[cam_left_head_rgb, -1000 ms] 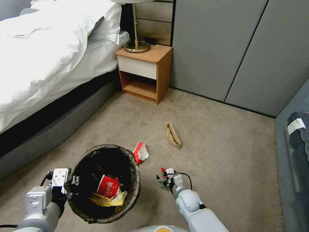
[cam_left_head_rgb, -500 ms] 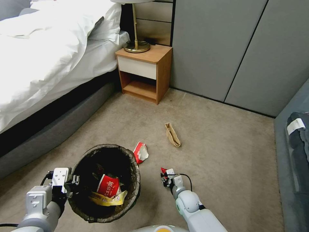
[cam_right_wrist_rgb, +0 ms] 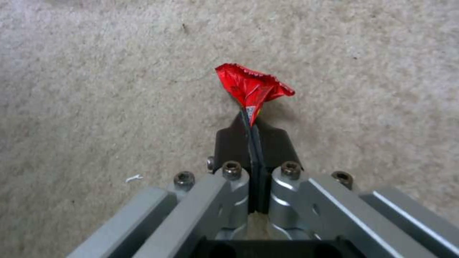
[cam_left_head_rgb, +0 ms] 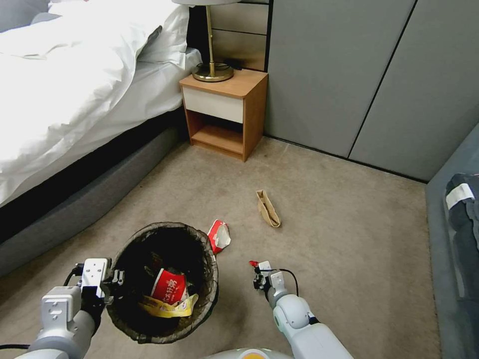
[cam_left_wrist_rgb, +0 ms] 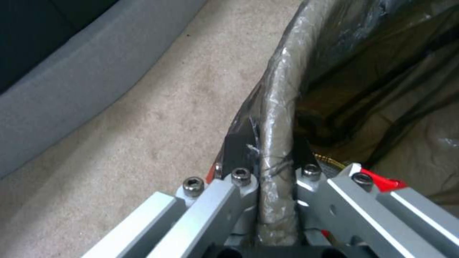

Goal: Pick up the trash bin, then pick up the garbage from the floor and place it into the trash bin.

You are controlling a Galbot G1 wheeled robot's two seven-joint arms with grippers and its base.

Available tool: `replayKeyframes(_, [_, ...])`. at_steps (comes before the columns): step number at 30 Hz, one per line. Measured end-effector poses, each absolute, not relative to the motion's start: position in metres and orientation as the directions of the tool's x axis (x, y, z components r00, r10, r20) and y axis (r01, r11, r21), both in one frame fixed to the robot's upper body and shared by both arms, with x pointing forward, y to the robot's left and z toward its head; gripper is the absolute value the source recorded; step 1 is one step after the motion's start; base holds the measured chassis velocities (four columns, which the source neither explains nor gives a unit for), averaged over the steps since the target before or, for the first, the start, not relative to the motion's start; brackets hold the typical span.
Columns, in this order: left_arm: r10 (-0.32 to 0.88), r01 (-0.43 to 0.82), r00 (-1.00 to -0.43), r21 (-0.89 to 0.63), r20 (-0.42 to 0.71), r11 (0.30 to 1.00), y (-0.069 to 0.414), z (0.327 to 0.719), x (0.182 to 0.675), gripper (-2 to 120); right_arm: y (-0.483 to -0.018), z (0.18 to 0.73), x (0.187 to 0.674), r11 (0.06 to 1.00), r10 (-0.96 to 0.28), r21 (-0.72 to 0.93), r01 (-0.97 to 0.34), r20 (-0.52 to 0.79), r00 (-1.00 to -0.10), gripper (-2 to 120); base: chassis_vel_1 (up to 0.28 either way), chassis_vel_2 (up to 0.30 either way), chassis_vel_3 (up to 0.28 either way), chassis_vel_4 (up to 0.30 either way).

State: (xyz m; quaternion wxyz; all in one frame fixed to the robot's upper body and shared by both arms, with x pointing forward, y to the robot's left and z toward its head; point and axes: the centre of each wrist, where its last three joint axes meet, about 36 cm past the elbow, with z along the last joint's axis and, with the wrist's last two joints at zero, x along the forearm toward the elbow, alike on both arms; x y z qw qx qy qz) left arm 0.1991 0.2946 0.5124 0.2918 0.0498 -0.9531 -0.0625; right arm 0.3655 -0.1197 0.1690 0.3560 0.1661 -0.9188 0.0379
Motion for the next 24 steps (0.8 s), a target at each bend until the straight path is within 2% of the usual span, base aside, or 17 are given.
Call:
replayKeyframes(3, [-0.13, -0.057, -0.825, 0.149, 0.55, 0.987, 0.295, 0.512, 0.199, 1, -0.122, 0.177, 0.367, 0.944, -0.275, 0.043, -0.326, 0.647, -0.712, 0, 0.0, 0.0, 0.0, 0.0])
replayKeyframes(10, [-0.126, -0.054, -0.826, 0.146, 0.549, 0.988, 0.295, 0.513, 0.2, 1, -0.143, 0.243, 0.357, 0.947, -0.297, 0.059, -0.315, 0.53, -0.794, 0, 0.0, 0.0, 0.0, 0.0])
replayKeyframes(12, [-0.124, -0.053, -0.827, 0.143, 0.549, 0.988, 0.295, 0.513, 0.2, 1, -0.15, 0.282, 0.35, 0.944, -0.318, 0.078, -0.32, 0.467, -0.825, 0, 0.0, 0.0, 0.0, 0.0])
replayKeyframes(13, [-0.124, -0.053, -0.827, 0.143, 0.549, 0.988, 0.295, 0.513, 0.2, 1, -0.15, 0.282, 0.35, 0.944, -0.318, 0.078, -0.32, 0.467, -0.825, 0, 0.0, 0.0, 0.0, 0.0])
replayKeyframes(16, [-0.117, -0.048, -0.828, 0.139, 0.549, 0.989, 0.294, 0.513, 0.2, 1, -0.157, 0.349, 0.334, 0.929, -0.368, 0.11, -0.353, 0.36, -0.857, 0, 0.0, 0.0, 0.0, 0.0])
replayKeyframes(17, [-0.117, -0.048, -0.828, 0.139, 0.549, 0.989, 0.294, 0.513, 0.2, 1, -0.157, 0.349, 0.334, 0.929, -0.368, 0.11, -0.353, 0.36, -0.857, 0, 0.0, 0.0, 0.0, 0.0])
replayKeyframes(20, [-0.108, -0.04, -0.829, 0.134, 0.548, 0.99, 0.292, 0.512, 0.201, 1, -0.156, 0.407, 0.314, 0.905, -0.425, 0.122, -0.408, 0.256, -0.868, 0, 0.0, 0.0, 0.0, 0.0])
replayKeyframes(24, [-0.102, -0.035, -0.828, 0.13, 0.551, 0.991, 0.291, 0.512, 0.201, 1, -0.149, 0.447, 0.294, 0.865, -0.5, 0.145, -0.48, 0.176, -0.848, 0, 0.0, 0.0, 0.0, 0.0])
